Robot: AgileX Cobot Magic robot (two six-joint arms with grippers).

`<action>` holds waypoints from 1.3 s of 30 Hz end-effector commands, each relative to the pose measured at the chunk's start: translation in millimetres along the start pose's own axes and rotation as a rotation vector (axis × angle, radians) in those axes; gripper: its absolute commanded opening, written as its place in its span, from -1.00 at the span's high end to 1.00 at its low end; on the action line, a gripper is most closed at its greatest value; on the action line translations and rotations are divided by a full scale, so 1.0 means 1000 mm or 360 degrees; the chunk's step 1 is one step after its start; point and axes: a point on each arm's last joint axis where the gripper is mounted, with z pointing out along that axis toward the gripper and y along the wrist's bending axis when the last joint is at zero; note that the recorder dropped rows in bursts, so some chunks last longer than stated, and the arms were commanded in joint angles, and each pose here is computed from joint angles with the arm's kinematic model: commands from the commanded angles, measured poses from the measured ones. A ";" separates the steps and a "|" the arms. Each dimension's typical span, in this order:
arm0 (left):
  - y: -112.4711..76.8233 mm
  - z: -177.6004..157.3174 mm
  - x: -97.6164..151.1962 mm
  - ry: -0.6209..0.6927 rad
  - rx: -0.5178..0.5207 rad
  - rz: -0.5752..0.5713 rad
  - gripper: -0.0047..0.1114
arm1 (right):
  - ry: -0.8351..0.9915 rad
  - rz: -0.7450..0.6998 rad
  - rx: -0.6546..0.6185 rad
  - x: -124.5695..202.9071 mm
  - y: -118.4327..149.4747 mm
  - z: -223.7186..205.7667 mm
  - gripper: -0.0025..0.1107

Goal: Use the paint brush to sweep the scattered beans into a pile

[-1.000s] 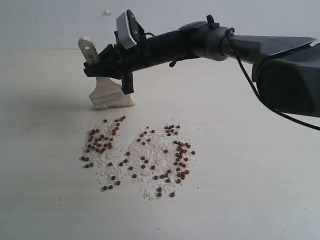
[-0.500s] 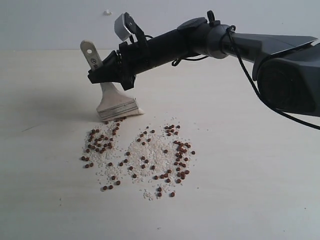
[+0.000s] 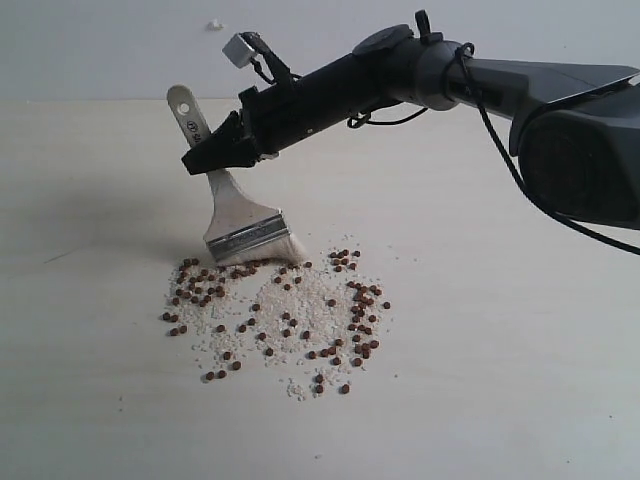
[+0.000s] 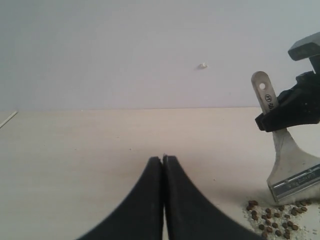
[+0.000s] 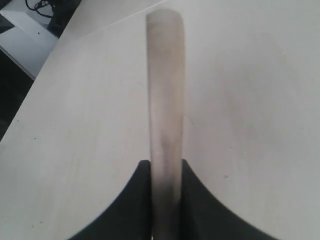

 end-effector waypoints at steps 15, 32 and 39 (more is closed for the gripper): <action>0.000 0.000 -0.001 -0.0013 0.0001 -0.0024 0.92 | -0.0008 -0.0363 0.0108 -0.090 0.071 -0.044 0.96; 0.000 0.000 -0.001 -0.0013 0.0001 -0.0024 0.92 | 0.0345 0.0018 0.0451 -0.124 0.183 0.021 0.96; 0.000 0.000 -0.001 -0.0013 0.0001 -0.0024 0.92 | -0.0486 0.0255 0.1045 -0.118 0.214 0.046 0.96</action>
